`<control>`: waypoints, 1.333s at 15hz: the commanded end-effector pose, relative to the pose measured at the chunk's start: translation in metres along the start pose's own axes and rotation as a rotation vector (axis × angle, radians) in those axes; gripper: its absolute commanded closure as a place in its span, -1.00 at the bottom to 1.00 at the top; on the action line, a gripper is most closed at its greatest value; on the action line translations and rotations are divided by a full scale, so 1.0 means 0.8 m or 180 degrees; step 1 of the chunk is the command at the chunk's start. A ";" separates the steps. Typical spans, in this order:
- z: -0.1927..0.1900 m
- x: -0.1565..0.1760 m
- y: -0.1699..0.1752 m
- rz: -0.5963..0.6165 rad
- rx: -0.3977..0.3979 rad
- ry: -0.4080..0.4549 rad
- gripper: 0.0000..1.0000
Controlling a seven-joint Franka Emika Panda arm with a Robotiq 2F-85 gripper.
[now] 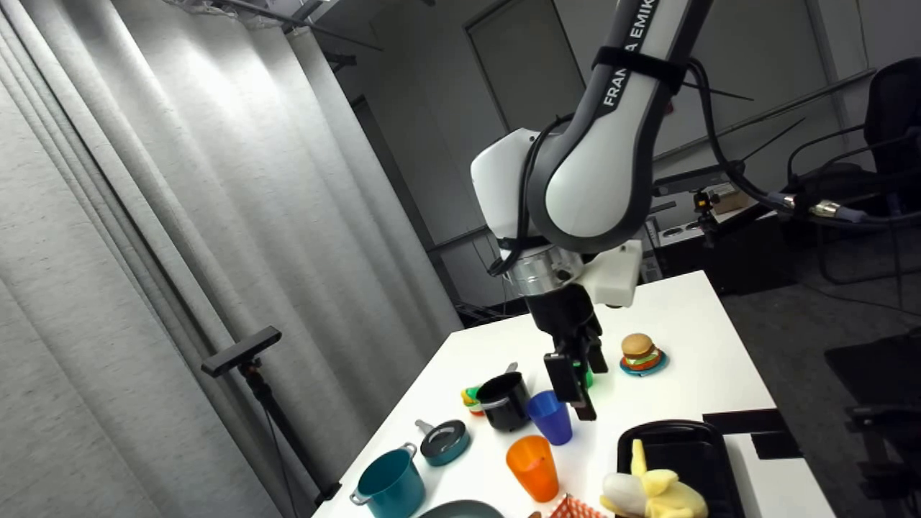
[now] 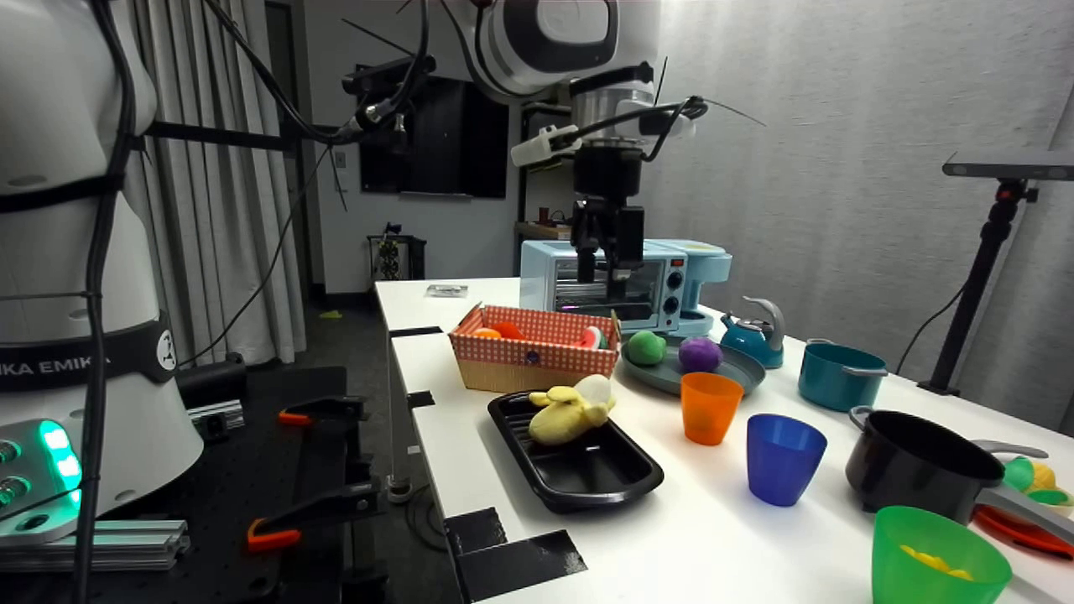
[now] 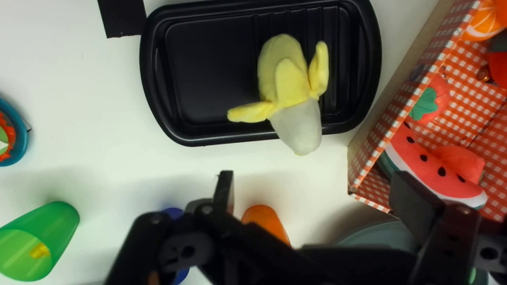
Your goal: Take the banana, watermelon and peach plushies from the box one at a time and put them on the black plate
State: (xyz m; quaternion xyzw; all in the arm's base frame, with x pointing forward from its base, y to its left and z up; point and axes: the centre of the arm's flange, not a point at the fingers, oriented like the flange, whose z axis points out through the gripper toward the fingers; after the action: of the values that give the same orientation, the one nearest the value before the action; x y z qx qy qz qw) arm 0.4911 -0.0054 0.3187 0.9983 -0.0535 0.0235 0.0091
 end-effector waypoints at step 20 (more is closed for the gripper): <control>-0.011 0.038 -0.153 -0.1866 -0.0086 0.0158 -1.00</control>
State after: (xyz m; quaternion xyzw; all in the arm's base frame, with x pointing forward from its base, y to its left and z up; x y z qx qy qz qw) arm 0.5208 0.1030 0.3311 0.9786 0.1983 0.0472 0.0268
